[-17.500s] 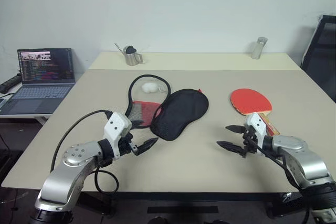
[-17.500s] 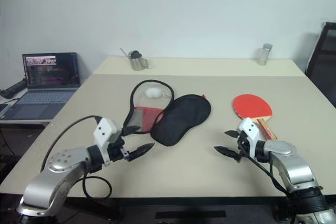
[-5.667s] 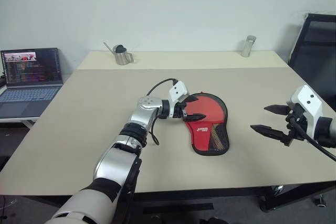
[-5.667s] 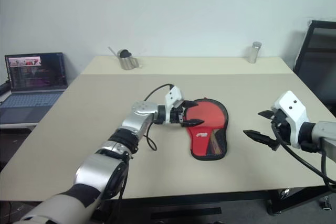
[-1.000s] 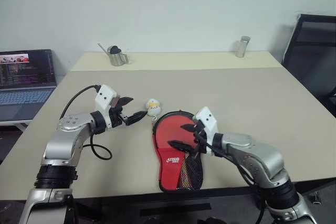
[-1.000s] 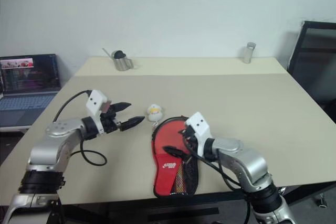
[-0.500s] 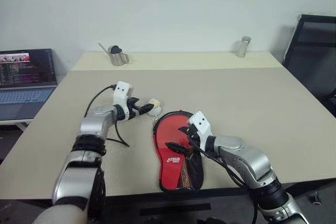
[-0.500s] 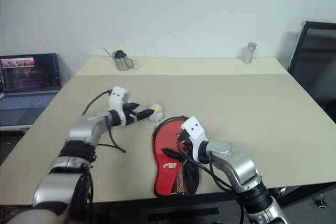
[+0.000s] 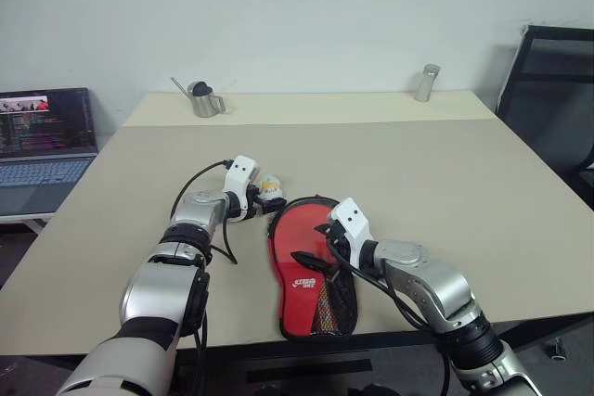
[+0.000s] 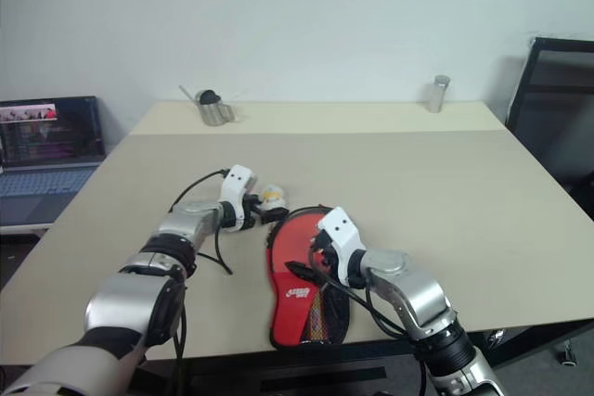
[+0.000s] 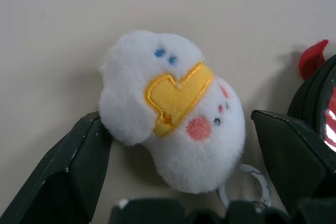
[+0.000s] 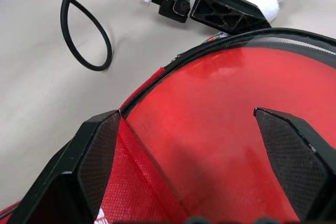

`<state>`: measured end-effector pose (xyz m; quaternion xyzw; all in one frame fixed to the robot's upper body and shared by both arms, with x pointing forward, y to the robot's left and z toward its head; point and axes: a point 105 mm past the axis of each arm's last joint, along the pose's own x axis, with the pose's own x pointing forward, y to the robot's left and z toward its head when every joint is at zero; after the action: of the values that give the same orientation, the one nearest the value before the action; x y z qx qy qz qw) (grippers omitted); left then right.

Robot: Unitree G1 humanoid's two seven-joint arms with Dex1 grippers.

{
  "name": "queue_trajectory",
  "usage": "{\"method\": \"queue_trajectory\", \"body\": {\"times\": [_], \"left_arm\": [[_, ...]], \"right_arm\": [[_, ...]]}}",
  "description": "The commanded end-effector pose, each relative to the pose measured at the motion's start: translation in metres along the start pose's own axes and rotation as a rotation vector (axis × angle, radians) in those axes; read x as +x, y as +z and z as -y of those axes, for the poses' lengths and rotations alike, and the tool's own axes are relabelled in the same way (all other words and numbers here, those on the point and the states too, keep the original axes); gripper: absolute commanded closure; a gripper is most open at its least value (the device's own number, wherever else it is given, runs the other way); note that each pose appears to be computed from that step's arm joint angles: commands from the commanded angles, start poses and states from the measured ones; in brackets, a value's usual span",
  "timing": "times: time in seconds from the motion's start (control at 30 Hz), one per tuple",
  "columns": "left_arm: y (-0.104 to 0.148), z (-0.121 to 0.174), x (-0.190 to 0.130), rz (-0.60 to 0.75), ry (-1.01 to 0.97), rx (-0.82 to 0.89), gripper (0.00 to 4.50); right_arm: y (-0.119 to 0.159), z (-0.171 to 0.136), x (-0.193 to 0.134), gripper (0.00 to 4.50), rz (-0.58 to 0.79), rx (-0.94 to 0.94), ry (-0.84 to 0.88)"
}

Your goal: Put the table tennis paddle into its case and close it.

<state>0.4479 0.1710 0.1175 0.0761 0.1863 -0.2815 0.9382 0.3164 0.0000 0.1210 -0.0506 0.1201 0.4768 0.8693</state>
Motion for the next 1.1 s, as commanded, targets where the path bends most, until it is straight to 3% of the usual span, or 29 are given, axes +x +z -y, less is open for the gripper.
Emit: {"method": "queue_trajectory", "body": {"times": [0.03,0.37,0.53,0.77,0.93,1.1], "left_arm": [[-0.002,0.002,0.002,-0.006,0.000,-0.007,0.98],[0.006,-0.003,-0.003,0.106,0.005,-0.077,4.30],[0.019,-0.001,-0.007,0.160,-0.014,-0.030,4.40],[0.055,0.020,-0.004,0.189,-0.099,0.180,4.40],[0.085,0.030,0.005,0.212,-0.070,0.324,4.40],[0.092,0.029,0.013,0.190,0.027,0.432,4.40]], "right_arm": [[0.010,0.008,-0.001,0.00,0.038,-0.026,-0.059],[0.011,0.006,0.009,0.00,0.044,-0.059,-0.042],[-0.009,0.011,0.015,0.00,-0.037,-0.057,-0.045],[-0.044,0.021,0.018,0.00,-0.219,-0.067,-0.109],[-0.051,0.019,0.017,0.00,-0.245,-0.030,-0.119],[-0.055,0.019,0.014,0.00,-0.250,-0.002,-0.129]]}}
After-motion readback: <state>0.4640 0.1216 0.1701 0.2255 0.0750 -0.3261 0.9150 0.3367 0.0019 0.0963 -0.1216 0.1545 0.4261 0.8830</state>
